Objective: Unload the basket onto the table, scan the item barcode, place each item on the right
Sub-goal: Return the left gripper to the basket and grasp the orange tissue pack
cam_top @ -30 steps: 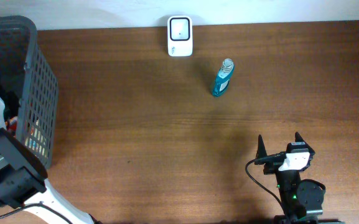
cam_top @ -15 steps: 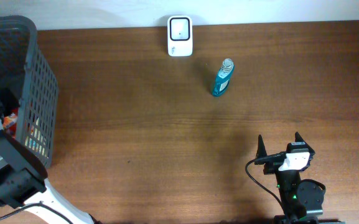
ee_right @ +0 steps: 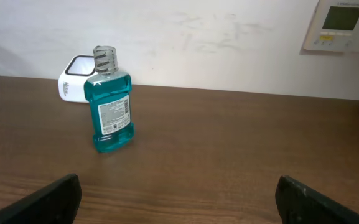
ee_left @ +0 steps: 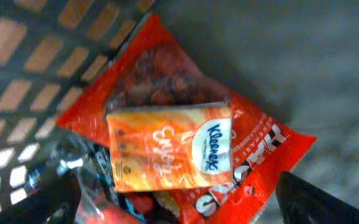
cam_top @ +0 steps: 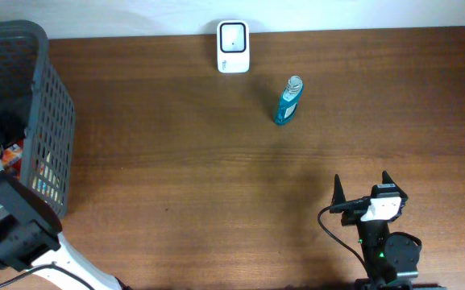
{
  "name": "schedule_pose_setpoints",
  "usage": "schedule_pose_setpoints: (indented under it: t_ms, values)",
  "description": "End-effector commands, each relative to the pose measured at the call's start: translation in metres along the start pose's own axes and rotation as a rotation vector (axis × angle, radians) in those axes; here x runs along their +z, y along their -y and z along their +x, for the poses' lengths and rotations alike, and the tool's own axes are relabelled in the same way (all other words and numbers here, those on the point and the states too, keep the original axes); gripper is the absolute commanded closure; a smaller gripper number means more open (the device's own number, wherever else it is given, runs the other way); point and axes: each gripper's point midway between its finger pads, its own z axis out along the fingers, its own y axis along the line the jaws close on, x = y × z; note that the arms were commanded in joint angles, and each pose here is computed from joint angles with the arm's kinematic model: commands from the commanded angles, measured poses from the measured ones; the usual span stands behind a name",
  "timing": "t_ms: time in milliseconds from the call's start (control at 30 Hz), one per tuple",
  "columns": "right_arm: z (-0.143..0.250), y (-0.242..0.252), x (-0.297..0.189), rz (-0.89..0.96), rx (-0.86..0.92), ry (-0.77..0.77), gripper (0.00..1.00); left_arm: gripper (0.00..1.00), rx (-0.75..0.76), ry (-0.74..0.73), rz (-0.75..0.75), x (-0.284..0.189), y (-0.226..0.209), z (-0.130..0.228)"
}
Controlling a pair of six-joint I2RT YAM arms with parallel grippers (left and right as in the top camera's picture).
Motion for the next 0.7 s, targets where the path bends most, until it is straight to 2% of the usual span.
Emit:
schedule_pose_setpoints:
  t_ms: [0, 133, 333, 500, 667]
  values:
    - [0.004, -0.001, 0.0, -0.001, 0.0, -0.006, 0.02, 0.01, -0.256, 0.015, 0.0, -0.015, -0.009, -0.002]
    - [0.004, -0.001, 0.0, -0.001, 0.0, -0.006, 0.02, 0.01, -0.433, -0.016, -0.009, -0.011, -0.01, 0.005]
    - [0.004, -0.001, 0.0, -0.001, 0.0, -0.006, 0.02, 0.01, -0.741, -0.043, 0.102, -0.008, 0.011, 0.001]
    - [0.004, -0.001, 0.0, -0.001, 0.0, -0.006, 0.02, 0.01, -0.78, -0.009, 0.091, -0.001, 0.008, -0.007]
    - [0.004, -0.001, 0.0, -0.001, 0.0, -0.006, 0.02, 0.01, -0.8, -0.07, 0.057, 0.026, 0.013, 0.005]
